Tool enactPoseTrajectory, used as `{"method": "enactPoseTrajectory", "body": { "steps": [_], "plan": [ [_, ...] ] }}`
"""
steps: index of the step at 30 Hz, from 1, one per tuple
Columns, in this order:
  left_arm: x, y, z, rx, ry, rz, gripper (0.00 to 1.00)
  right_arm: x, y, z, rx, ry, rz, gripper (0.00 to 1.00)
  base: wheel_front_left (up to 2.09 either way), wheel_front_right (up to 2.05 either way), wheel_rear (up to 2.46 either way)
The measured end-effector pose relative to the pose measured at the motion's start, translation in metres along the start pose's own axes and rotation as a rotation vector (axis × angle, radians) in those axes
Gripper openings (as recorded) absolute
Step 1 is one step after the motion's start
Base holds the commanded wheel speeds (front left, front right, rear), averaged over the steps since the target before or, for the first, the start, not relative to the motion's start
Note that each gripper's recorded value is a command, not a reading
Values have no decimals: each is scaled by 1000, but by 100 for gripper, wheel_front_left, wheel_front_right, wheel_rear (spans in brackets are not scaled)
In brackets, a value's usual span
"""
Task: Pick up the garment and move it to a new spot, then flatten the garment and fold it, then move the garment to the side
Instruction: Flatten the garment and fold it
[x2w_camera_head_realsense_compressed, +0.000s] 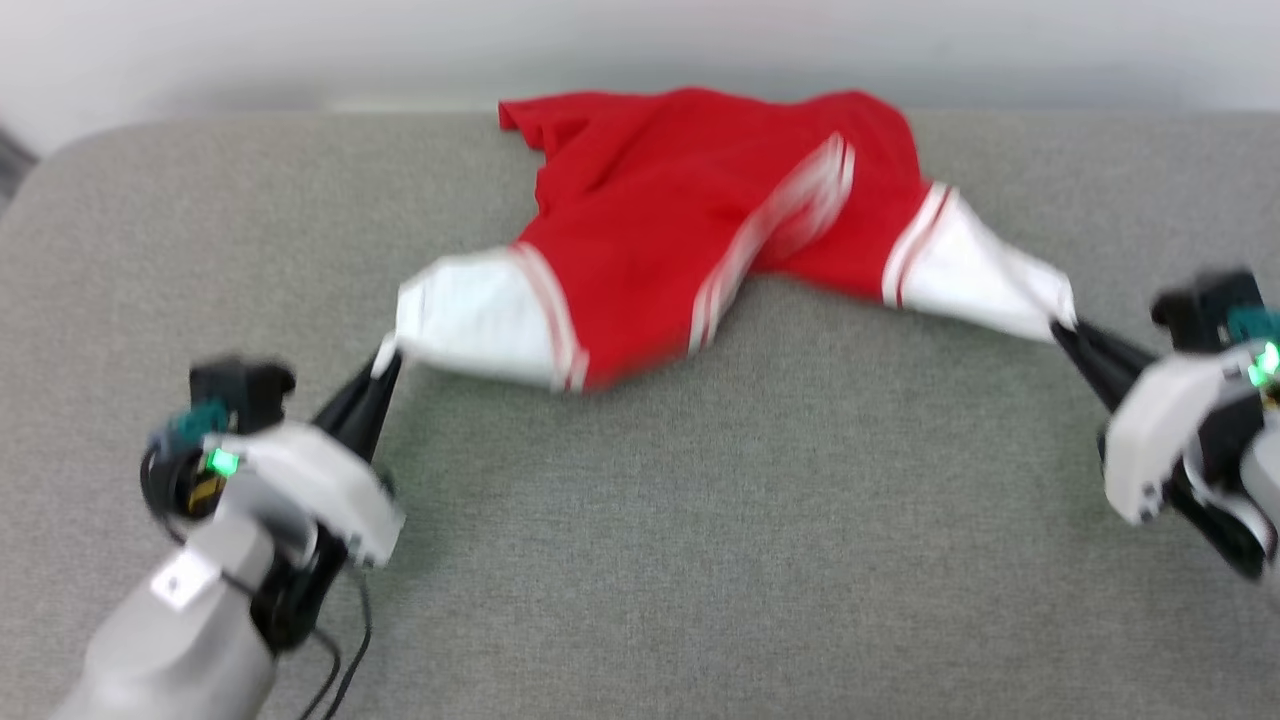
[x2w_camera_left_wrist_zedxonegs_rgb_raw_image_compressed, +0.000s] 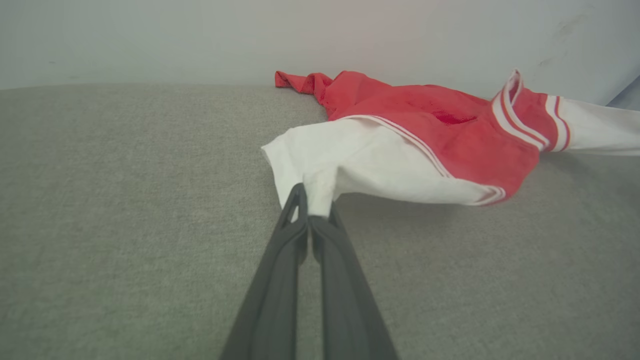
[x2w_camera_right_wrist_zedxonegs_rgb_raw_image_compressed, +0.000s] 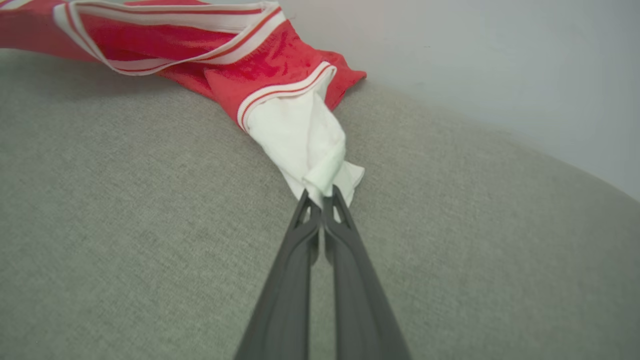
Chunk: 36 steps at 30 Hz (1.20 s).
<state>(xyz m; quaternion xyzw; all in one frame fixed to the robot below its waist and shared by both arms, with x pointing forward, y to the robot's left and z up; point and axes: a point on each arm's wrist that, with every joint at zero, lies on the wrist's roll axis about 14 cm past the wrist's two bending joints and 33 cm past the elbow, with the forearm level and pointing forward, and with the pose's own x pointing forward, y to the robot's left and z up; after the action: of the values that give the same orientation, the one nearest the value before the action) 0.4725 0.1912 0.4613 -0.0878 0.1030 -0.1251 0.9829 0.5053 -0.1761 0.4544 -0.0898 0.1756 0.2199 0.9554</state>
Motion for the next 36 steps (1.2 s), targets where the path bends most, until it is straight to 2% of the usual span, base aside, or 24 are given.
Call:
{"method": "enactPoseTrajectory", "body": {
  "steps": [4, 11, 13, 21, 26, 27, 28, 32, 36],
  "plan": [
    [-44, 11, -27, 10, 69, 58, 0, -38, -1, -28, 17, 50, -17, 0, 0, 0, 0],
    [-101, 18, -50, -42, 116, 122, 0, -97, 7, -73, 77, 111, -48, 0, 0, 0, 0],
    [-127, 20, -62, -37, 156, 145, 0, -121, 18, -93, 114, 151, -42, 0, 0, 0, 0],
    [-173, 18, -82, -26, 236, 187, 0, -179, 44, -142, 201, 325, -14, 0, 0, 0, 0],
    [-184, 14, -89, -30, 270, 195, 0, -195, 53, -151, 250, 391, -2, 0, 0, 0, 0],
    [-183, 13, -88, -33, 268, 193, 0, -194, 52, -148, 244, 392, -3, 38, 0, 0, 0],
    [-182, 11, -86, -32, 266, 189, 0, -192, 50, -144, 236, 389, -5, 100, 0, 0, 0],
    [-173, 3, -78, -18, 245, 164, 0, -174, 36, -108, 199, 304, -22, 100, 0, 0, 0],
    [-158, -3, -66, -4, 213, 138, 0, -146, 6, -33, 123, 129, -51, 100, 0, 0, 0]
  ]
}}
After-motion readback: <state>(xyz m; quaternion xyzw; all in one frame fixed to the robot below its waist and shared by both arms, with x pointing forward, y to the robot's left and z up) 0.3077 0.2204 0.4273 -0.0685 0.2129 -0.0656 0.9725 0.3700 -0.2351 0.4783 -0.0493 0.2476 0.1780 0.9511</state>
